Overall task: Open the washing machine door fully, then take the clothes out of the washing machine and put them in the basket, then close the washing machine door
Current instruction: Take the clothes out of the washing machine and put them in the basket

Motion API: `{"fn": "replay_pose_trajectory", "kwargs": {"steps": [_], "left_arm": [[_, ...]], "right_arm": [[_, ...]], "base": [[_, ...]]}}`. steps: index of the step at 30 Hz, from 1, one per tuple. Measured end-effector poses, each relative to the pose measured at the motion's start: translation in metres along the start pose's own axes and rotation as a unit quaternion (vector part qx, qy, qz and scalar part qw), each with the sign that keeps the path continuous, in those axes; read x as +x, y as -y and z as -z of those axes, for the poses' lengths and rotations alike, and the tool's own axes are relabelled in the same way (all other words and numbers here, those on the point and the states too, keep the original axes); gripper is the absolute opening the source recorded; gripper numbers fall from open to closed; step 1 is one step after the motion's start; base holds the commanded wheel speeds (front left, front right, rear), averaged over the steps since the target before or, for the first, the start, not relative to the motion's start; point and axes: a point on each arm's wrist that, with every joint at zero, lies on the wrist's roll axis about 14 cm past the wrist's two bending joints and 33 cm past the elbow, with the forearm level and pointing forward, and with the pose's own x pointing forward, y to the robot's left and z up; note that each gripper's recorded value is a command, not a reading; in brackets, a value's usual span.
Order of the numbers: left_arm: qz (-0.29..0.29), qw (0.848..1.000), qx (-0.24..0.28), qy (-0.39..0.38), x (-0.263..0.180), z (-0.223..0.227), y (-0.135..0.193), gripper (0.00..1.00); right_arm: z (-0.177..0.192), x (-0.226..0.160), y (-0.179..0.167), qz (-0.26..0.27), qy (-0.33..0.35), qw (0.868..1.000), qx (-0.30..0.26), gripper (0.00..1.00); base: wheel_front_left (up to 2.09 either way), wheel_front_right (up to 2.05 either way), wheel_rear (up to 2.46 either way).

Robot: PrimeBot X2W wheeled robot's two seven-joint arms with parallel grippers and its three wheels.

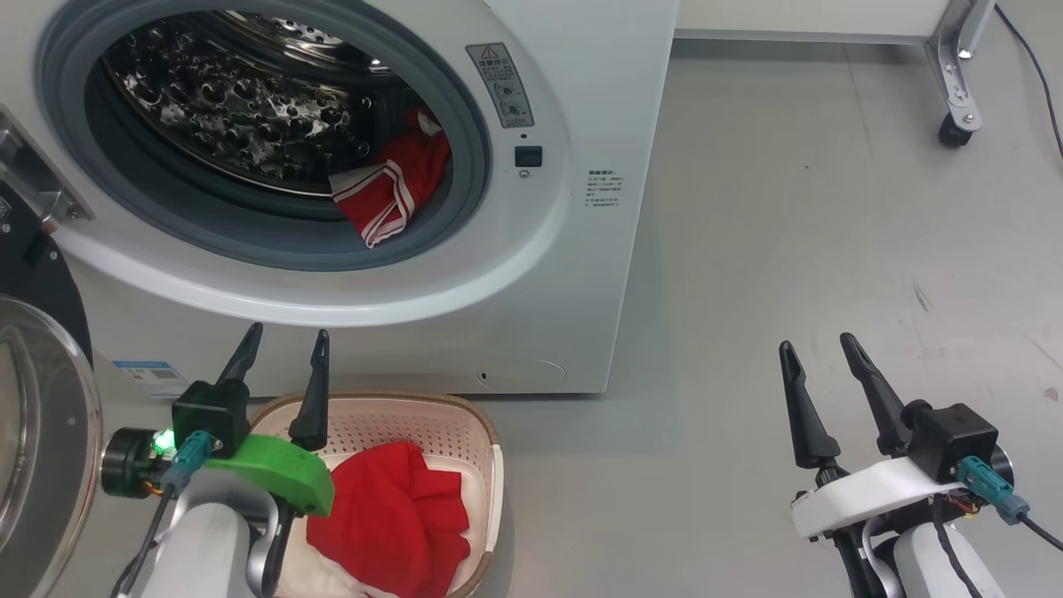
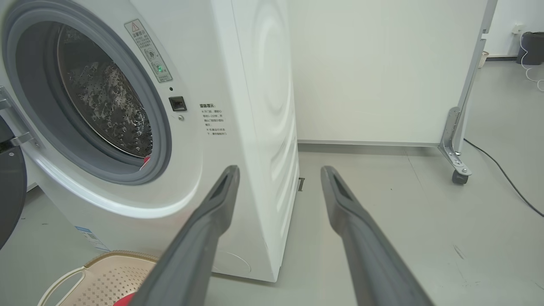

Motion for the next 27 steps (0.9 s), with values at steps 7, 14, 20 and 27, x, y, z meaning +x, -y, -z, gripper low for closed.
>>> {"fn": "replay_pose_trajectory", "kwargs": {"steps": [7, 14, 20, 27], "left_arm": [[-0.002, 1.000, -0.008, 0.016, -0.007, -0.007, 0.001, 1.00], [0.001, 1.000, -0.011, 0.018, -0.012, -0.007, 0.004, 1.00], [0.003, 1.000, -0.012, 0.020, -0.015, -0.007, 0.006, 1.00], [0.006, 1.000, -0.013, 0.020, -0.017, -0.006, 0.008, 1.00]], "right_arm": [[0.002, -0.004, -0.002, -0.001, -0.003, 1.000, 0.001, 1.00], [0.001, -0.005, -0.002, 0.000, -0.001, 1.000, 0.001, 1.00], [-0.001, -0.006, -0.001, 0.001, 0.001, 1.000, 0.001, 1.00], [-0.001, -0.007, -0.001, 0.002, 0.002, 1.000, 0.001, 1.00]], "base": [[0.00, 0.00, 0.00], [0.00, 0.00, 0.00], [0.00, 0.00, 0.00], [0.00, 0.00, 0.00]]}}
